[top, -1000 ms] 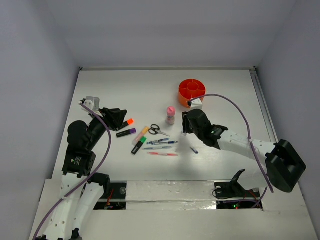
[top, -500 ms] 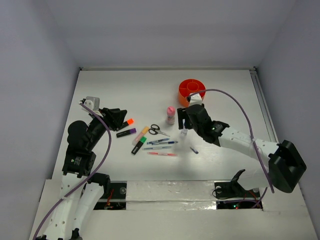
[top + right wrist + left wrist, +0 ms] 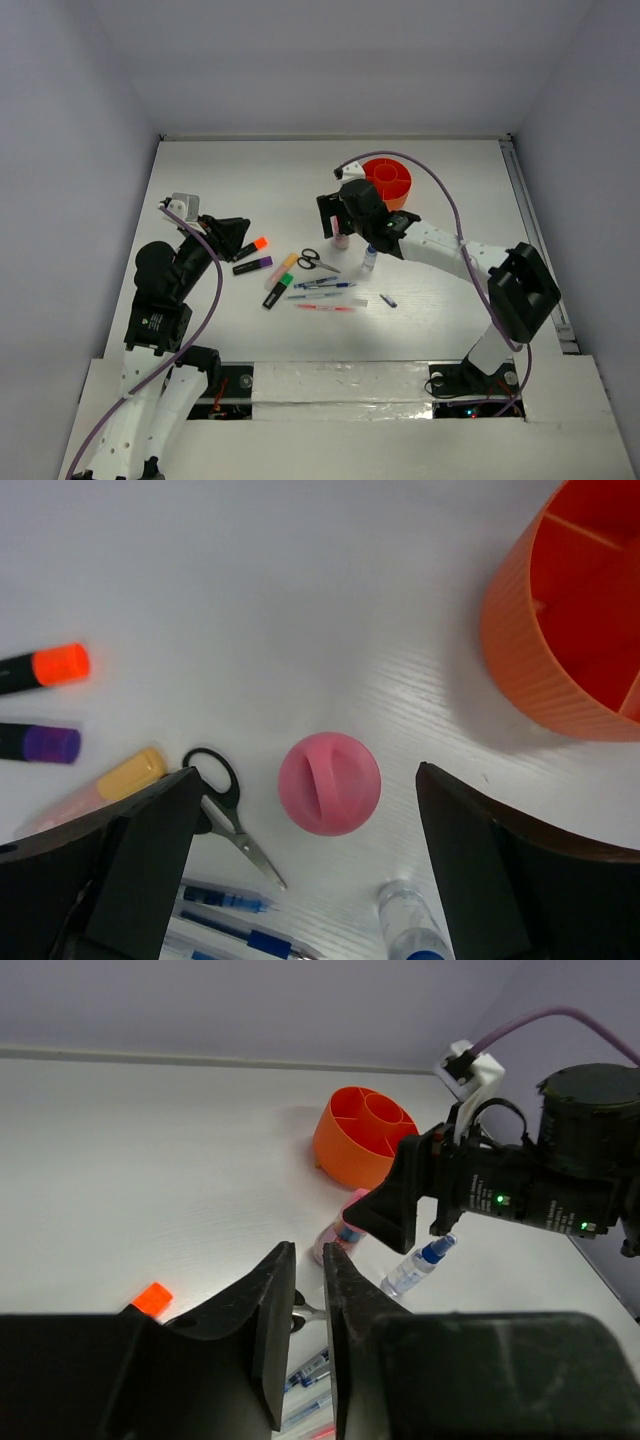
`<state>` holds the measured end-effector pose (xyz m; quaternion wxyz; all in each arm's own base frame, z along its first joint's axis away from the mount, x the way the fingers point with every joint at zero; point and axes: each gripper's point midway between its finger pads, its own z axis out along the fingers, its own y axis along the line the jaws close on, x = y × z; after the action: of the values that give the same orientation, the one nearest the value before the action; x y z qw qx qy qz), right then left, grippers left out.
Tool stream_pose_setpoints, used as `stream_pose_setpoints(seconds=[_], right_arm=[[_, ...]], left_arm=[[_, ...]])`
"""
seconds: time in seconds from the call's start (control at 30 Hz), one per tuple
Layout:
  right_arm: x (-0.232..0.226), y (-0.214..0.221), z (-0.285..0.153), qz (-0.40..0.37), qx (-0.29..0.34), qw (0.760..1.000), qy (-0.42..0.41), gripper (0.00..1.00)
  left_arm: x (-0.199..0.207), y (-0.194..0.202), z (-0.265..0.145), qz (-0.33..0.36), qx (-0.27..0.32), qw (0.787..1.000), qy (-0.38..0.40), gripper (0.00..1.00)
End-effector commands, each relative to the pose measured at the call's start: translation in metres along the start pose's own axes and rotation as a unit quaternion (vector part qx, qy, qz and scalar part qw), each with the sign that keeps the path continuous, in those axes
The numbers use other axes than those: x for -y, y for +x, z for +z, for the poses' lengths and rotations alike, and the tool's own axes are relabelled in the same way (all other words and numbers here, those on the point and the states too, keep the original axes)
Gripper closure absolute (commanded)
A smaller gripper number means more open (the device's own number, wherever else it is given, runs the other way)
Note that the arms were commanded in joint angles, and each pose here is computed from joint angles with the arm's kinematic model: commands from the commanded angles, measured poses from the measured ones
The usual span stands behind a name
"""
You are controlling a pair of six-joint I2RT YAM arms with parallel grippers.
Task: Sort the stationery into containers
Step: Pick up the stationery from the center of the board.
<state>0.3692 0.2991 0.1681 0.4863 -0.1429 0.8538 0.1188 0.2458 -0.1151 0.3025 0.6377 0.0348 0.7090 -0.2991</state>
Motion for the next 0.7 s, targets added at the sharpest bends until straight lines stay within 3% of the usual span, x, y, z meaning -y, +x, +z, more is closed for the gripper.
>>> stream_pose_setpoints(seconds=[0.0,0.17,0.33,0.53,0.67], right_arm=[[0.0,-0.008,-0.001,-0.008,0.0,1.0,0.015,0.07],[0.0,0.003,0.006,-0.012,-0.025,0.999,0.02,0.09],[-0.004,0.006,0.012,-0.013,-0.033,0.999,0.017,0.24],[-0.001,0.007,0.019,-0.017,-0.047,0.999,0.021,0.32],[0.003,0.005,0.02,-0.013,-0.044,0.999,0.024,0.46]], left_arm=[[0.01,-0.016,-0.002,0.011,0.025,0.999,0.017,0.84],[0.01,-0.016,-0.001,0.011,0.025,0.999,0.018,0.75],[0.009,-0.014,-0.001,0.009,0.024,1.0,0.016,0.73],[0.009,-0.015,-0.001,0.01,0.025,1.0,0.016,0.72],[0.009,-0.015,-0.001,0.01,0.024,1.0,0.016,0.72]])
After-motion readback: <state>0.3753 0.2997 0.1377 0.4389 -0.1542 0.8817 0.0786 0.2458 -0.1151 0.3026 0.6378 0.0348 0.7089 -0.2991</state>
